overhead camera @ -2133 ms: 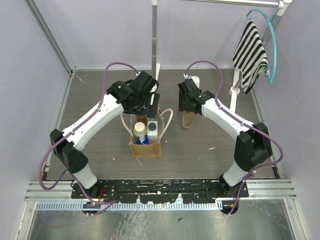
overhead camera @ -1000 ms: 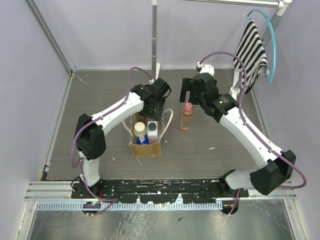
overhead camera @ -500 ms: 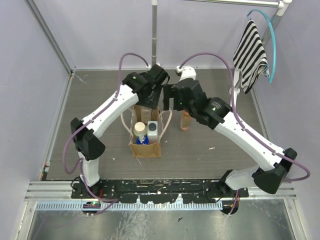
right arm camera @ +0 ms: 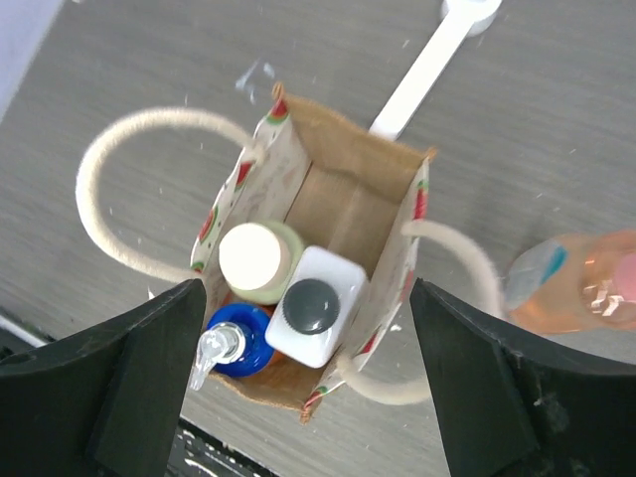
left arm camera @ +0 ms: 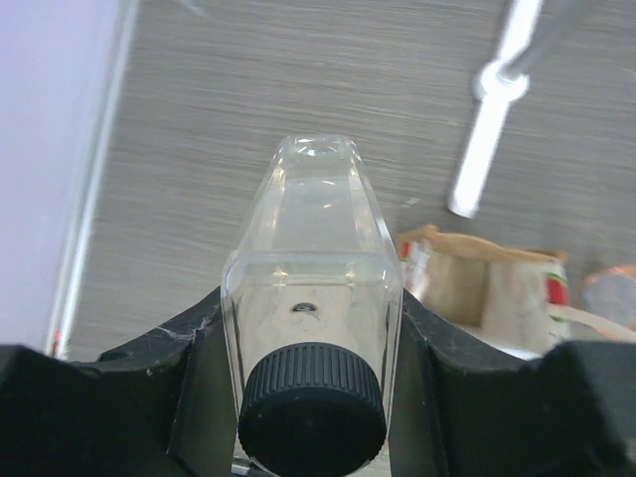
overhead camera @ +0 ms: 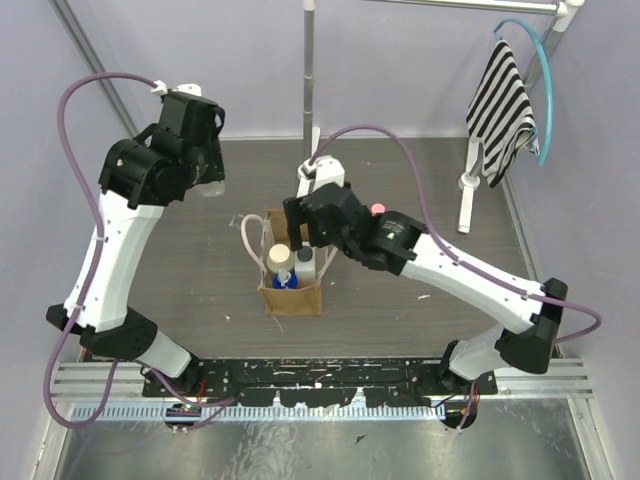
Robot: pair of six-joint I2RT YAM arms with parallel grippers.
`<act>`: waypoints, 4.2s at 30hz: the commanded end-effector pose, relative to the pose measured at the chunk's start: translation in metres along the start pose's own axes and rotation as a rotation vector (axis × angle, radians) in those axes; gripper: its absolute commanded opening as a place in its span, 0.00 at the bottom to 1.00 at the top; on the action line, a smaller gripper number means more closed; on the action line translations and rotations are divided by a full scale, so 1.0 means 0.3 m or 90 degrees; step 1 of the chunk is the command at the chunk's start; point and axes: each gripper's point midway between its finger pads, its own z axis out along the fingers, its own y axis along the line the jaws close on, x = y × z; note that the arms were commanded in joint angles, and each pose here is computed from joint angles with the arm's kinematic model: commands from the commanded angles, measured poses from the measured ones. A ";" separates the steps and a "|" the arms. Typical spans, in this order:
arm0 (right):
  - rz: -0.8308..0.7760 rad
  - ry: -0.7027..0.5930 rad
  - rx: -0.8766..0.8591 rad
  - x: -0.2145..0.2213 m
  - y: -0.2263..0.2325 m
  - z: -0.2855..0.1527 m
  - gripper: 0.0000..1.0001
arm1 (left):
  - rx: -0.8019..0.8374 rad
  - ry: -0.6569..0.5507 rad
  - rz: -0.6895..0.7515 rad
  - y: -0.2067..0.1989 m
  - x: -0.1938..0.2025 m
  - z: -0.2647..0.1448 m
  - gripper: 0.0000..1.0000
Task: Take the personal care products out of the canvas bag
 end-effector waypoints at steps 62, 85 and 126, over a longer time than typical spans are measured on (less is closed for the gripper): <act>0.038 -0.239 0.163 -0.516 -0.178 0.008 0.20 | -0.098 0.151 -0.087 0.147 0.674 0.295 0.99; 0.054 -0.238 0.327 -0.225 -0.688 0.374 0.22 | 0.149 0.096 -0.025 -0.181 0.269 -0.053 0.99; 0.053 -0.117 0.360 -0.012 -0.794 0.443 0.78 | 0.116 0.317 0.091 -0.409 0.799 0.291 0.13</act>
